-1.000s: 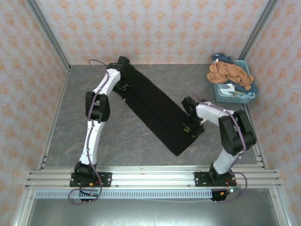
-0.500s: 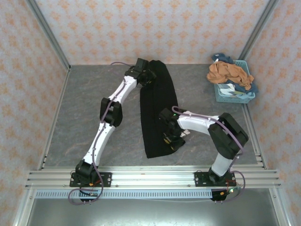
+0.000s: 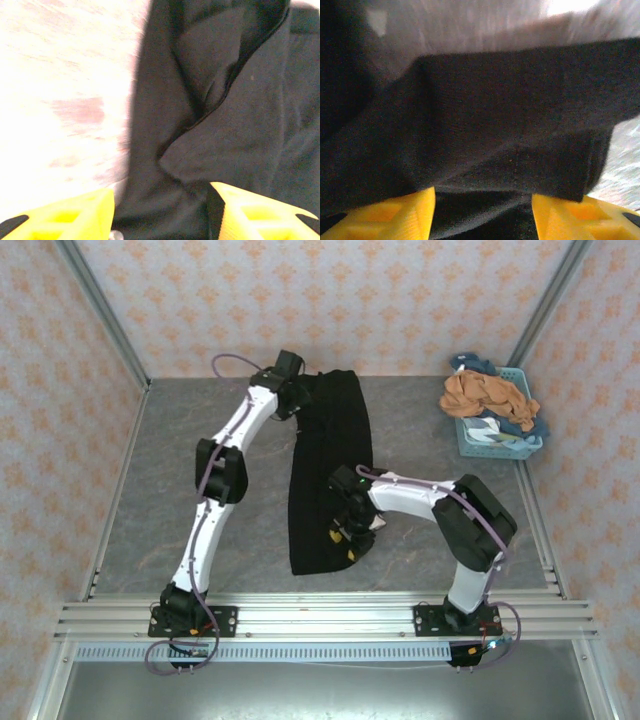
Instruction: Fold and stack the t-shirts
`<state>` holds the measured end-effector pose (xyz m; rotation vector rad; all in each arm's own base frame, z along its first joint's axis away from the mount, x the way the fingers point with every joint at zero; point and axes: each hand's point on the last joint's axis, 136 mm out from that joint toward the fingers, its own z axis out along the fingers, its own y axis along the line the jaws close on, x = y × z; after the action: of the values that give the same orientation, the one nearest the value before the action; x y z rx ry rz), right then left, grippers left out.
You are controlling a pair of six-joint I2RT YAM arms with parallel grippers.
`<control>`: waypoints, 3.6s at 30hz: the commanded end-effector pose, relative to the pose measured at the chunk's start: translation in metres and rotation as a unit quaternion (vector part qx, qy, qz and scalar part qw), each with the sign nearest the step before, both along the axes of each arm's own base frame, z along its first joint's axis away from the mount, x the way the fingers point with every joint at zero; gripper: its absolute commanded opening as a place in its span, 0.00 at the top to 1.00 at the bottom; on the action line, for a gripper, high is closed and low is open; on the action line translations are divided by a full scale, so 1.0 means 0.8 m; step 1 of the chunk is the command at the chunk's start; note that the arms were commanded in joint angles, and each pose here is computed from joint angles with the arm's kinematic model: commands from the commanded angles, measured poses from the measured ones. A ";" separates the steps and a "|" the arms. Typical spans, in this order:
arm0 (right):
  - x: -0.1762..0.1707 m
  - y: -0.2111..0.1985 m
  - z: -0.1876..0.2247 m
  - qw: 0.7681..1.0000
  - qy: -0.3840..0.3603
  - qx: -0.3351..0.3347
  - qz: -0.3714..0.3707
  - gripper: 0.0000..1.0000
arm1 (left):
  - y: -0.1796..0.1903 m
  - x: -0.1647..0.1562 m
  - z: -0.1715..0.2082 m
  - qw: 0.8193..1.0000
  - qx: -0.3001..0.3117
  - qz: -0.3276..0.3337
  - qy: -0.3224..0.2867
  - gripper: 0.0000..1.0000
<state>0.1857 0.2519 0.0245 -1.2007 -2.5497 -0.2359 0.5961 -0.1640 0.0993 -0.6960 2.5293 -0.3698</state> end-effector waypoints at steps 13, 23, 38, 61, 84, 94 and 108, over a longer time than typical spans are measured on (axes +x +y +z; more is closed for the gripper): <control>0.033 -0.100 0.062 0.962 -0.159 0.009 0.223 0.45 | -0.028 -0.469 -0.029 0.927 -0.077 -0.216 0.296 0.52; -0.012 -0.105 0.043 0.943 -0.140 0.057 0.295 0.43 | -0.052 -0.551 -0.067 0.919 -0.105 -0.208 0.319 0.48; -0.055 -0.100 0.020 0.948 -0.105 0.071 0.292 0.45 | -0.061 -0.560 -0.116 0.903 -0.053 -0.233 0.358 0.77; -0.070 -0.092 -0.017 0.961 -0.088 0.037 0.260 0.96 | -0.064 -0.587 -0.108 0.896 -0.061 -0.248 0.363 1.00; -0.090 -0.102 0.053 0.968 -0.059 0.026 0.240 1.00 | -0.076 -0.604 -0.060 0.923 -0.061 -0.238 0.295 1.00; -0.044 -0.110 0.086 0.969 -0.103 -0.025 0.223 1.00 | -0.052 -0.546 -0.035 0.960 -0.086 -0.144 0.226 1.00; 0.066 -0.095 0.127 0.963 -0.180 -0.047 0.195 1.00 | -0.037 -0.439 0.011 0.978 -0.088 -0.096 0.161 1.00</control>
<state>0.2170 0.1839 0.1207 -0.6991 -3.0139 -0.3231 0.2270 -0.2039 0.1042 -0.6082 2.9416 -0.6482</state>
